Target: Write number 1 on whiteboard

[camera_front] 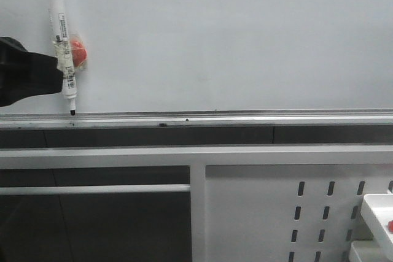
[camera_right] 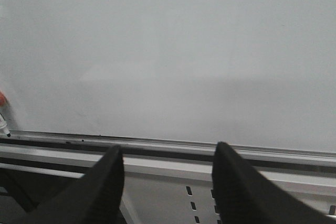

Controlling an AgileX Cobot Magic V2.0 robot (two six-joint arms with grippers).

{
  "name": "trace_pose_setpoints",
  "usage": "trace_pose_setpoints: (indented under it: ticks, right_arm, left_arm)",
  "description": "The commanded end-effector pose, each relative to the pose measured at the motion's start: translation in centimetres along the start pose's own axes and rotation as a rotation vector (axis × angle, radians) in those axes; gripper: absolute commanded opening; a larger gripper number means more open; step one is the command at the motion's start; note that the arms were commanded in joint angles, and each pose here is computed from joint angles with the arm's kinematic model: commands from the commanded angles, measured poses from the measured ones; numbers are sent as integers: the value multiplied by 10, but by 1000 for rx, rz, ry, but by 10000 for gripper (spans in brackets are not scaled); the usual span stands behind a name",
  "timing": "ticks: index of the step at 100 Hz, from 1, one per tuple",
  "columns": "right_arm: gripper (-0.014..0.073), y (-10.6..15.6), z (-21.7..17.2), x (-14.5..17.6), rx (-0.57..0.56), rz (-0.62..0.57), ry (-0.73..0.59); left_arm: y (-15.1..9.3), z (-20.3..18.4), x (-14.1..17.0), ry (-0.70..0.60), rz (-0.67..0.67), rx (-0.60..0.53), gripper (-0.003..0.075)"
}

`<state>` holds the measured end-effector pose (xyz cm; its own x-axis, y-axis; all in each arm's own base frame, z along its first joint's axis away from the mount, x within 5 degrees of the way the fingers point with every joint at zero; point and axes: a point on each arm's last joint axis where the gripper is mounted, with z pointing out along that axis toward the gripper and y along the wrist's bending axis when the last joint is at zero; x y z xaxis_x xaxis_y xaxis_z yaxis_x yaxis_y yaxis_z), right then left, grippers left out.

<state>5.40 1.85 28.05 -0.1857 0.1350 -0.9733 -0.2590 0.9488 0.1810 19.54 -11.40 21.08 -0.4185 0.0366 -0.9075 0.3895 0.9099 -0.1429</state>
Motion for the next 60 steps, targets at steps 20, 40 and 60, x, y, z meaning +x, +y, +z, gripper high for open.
trace_pose_setpoints:
  ticks: [20, 40, 60]
  right_arm:
    - [346, 2, -1, -17, 2, -7, -91]
    - [346, 2, -1, -17, 2, -7, -91]
    - [345, 2, -1, -17, 2, -7, -91]
  left_arm:
    - [-4, -3, -18, -107, -8, 16, 314]
    - [-3, 2, -16, -112, -5, 8, 386]
    - [-3, 12, -12, -89, -1, 1, 386]
